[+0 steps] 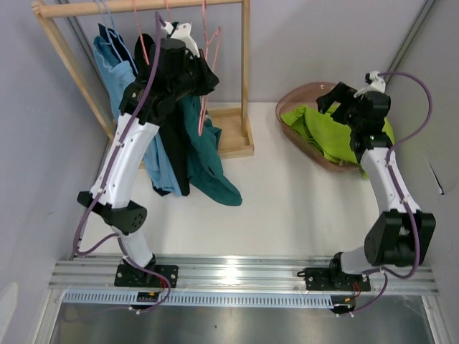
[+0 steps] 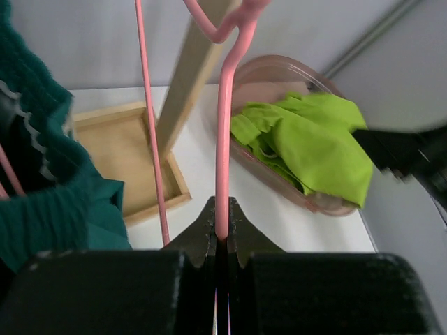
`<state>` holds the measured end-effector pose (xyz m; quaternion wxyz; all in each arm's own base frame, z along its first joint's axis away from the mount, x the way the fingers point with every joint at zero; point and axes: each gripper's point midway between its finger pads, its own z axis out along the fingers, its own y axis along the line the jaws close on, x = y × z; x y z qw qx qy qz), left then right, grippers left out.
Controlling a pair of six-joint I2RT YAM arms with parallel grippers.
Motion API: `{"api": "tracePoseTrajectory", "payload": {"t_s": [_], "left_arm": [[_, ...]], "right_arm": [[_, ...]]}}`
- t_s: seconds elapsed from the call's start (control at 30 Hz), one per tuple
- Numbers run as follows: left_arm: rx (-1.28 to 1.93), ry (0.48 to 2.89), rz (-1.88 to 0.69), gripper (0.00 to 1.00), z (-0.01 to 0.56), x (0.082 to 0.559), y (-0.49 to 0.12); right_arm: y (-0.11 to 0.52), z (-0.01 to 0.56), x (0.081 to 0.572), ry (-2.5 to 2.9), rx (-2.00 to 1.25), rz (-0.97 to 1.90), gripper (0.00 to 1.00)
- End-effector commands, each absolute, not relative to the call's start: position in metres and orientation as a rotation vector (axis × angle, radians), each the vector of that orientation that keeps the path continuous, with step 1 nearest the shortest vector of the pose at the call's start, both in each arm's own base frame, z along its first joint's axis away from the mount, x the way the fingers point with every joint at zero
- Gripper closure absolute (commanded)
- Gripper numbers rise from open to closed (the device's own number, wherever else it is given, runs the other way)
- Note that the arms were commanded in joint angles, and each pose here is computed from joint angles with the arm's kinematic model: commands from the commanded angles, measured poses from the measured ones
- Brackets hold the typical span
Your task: Remove the shorts from the hanger
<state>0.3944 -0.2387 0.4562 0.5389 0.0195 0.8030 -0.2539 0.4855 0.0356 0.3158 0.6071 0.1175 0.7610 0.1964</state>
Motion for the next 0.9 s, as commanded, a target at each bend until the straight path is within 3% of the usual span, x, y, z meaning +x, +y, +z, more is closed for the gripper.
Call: {"api": "tracePoseTrajectory", "payload": {"t_s": [0.0, 0.4, 0.7, 0.87], "left_arm": [[0.022, 1.808, -0.623, 1.0, 0.474, 0.431, -0.229], [0.039, 1.694, -0.633, 1.0, 0.478, 0.485, -0.238], [0.051, 1.619, -0.704, 1.0, 0.506, 0.467, -0.252], [0.01, 1.624, -0.714, 1.0, 0.498, 0.487, -0.249]], "right_arm": [[0.048, 0.342, 0.447, 1.654, 0.233, 0.541, 0.01], [0.133, 0.273, 0.364, 1.747, 0.111, 0.682, 0.01], [0.157, 0.255, 0.361, 1.805, 0.053, 0.671, 0.01], [0.161, 0.262, 0.359, 1.795, 0.041, 0.679, 0.01]]}}
